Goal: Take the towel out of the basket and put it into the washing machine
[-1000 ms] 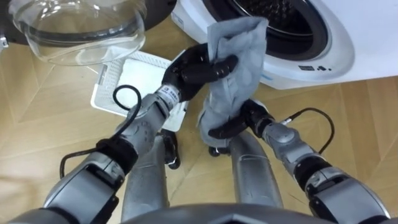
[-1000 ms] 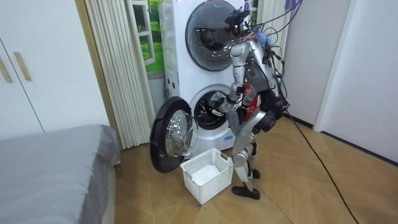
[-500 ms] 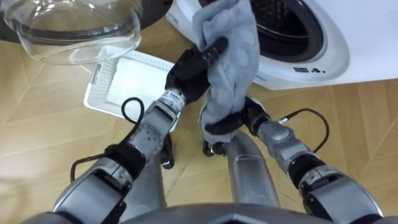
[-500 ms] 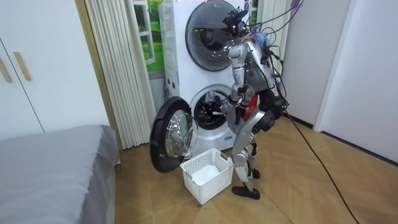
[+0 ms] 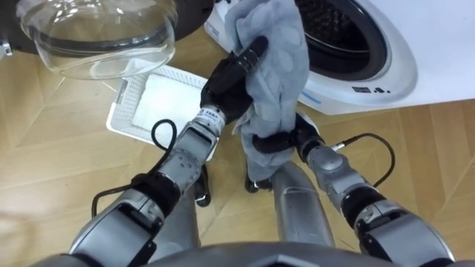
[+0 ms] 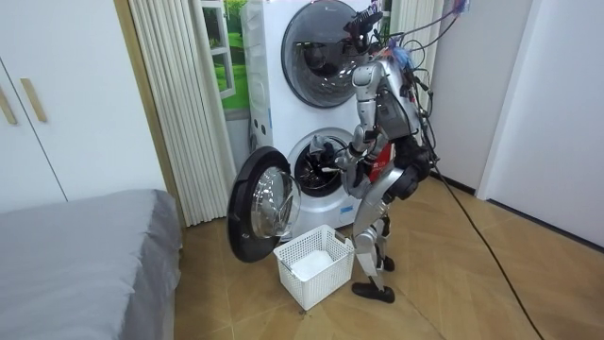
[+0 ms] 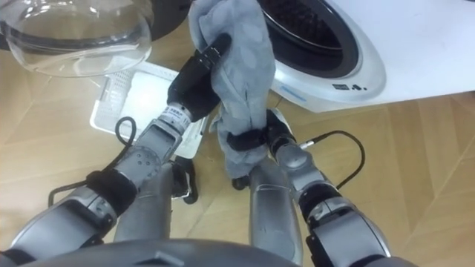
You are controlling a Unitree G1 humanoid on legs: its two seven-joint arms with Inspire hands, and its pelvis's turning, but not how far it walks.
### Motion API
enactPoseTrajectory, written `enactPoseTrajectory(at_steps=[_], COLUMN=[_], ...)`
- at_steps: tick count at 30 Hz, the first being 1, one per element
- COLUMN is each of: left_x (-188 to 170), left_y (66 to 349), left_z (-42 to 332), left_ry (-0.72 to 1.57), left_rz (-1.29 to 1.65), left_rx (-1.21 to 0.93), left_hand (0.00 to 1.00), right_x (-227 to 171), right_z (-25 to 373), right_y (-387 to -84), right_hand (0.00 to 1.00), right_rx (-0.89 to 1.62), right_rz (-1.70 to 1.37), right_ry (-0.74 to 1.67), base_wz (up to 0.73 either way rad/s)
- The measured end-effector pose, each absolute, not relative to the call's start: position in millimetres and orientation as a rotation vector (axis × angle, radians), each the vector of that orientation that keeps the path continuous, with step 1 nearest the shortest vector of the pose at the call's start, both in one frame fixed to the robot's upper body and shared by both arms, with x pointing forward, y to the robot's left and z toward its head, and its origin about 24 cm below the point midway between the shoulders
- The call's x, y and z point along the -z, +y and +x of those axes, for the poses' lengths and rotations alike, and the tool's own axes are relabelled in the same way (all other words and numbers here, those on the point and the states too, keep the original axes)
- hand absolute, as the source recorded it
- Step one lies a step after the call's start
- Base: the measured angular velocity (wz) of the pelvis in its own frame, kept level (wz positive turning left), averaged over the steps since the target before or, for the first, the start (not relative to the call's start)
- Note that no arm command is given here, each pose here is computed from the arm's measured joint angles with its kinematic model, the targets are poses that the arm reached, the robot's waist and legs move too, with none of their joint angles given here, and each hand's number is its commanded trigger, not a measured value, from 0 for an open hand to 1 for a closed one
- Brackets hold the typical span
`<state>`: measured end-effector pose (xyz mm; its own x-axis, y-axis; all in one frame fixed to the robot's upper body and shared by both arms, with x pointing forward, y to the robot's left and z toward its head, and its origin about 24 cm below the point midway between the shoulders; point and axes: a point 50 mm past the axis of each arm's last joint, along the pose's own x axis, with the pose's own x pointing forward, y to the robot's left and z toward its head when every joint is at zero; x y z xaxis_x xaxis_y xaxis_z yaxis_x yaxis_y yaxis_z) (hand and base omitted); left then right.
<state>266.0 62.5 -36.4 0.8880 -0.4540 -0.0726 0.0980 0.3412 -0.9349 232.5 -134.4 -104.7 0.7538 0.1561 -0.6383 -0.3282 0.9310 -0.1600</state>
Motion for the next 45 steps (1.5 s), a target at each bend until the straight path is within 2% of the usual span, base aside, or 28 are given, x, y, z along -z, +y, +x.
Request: enactPoseTrajectory(at_steps=[11, 17, 22, 31, 45], left_x=[50, 76, 92, 101, 101], left_y=[76, 116, 138, 144, 157], left_z=[255, 237, 223, 217, 221], left_ry=[0.384, 0.448, 0.552, 0.663, 0.685], left_rz=[-1.207, -1.135, -0.915, -0.557, -0.473], left_rx=[0.307, 0.130, 0.010, -0.040, -0.159], left_hand=[0.00, 0.00, 0.00, 0.00, 0.00], right_x=[112, 118, 116, 110, 101], right_z=[223, 213, 215, 222, 239], right_y=[-153, -165, -184, -207, -213], right_hand=[1.00, 1.00, 1.00, 1.00, 1.00], right_rx=[-0.170, -0.117, 0.031, 0.186, 0.267], right_rz=[-0.258, -0.232, -0.071, 0.113, 0.284], right_ry=[0.722, 0.773, 0.803, 0.795, 0.799], base_wz=[0.01, 0.00, 0.06, 0.06, 0.04])
